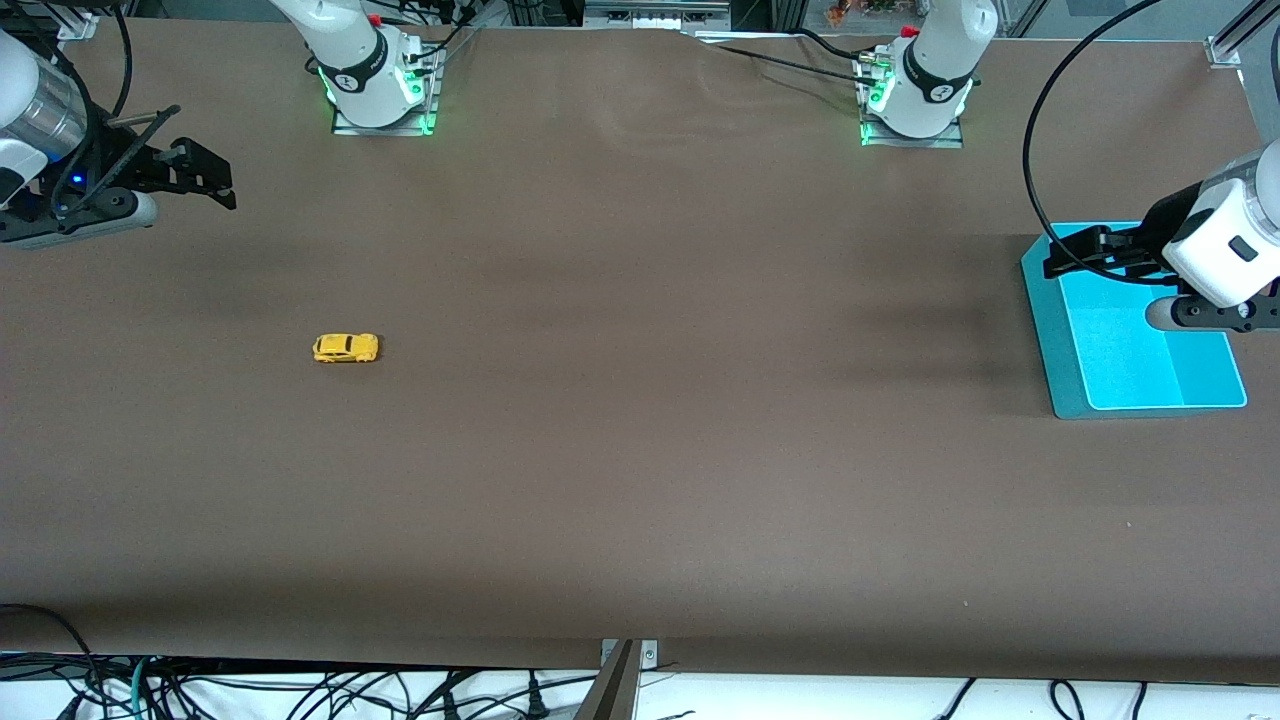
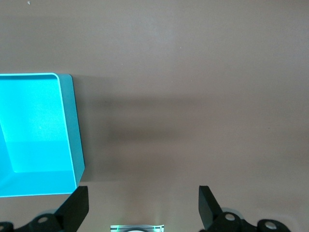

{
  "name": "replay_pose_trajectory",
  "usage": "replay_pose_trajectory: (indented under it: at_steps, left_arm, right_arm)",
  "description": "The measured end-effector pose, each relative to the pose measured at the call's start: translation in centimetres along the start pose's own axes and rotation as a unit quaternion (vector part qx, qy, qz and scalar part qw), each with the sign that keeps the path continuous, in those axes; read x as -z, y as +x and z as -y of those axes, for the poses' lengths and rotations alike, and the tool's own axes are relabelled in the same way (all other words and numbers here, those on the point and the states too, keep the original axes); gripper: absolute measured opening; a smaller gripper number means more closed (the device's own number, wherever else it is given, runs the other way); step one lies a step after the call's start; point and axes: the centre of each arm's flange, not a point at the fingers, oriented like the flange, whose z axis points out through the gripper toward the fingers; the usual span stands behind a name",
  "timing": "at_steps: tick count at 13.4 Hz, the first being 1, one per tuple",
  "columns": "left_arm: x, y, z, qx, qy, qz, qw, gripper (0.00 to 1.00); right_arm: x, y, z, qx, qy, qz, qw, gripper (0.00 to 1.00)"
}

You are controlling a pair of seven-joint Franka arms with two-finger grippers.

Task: Wind and store yellow beetle car
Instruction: 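Lower the right gripper onto the yellow car while the left gripper nears the bin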

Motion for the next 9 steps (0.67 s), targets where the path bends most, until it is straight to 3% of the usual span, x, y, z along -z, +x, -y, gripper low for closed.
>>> replay_pose_trajectory:
  at_steps: [4,9]
  left_arm:
    - [0.0,0.0,0.0,0.000,0.000,0.000,1.000,1.00]
    - [0.0,0.0,0.0,-0.002,0.000,0.000,1.000,1.00]
  right_arm:
    - [-1.2,0.1,0.0,0.014,0.002,0.009,1.000,1.00]
    - [-11.0,1.9,-0.6,0.130,0.004,0.003,0.992,1.00]
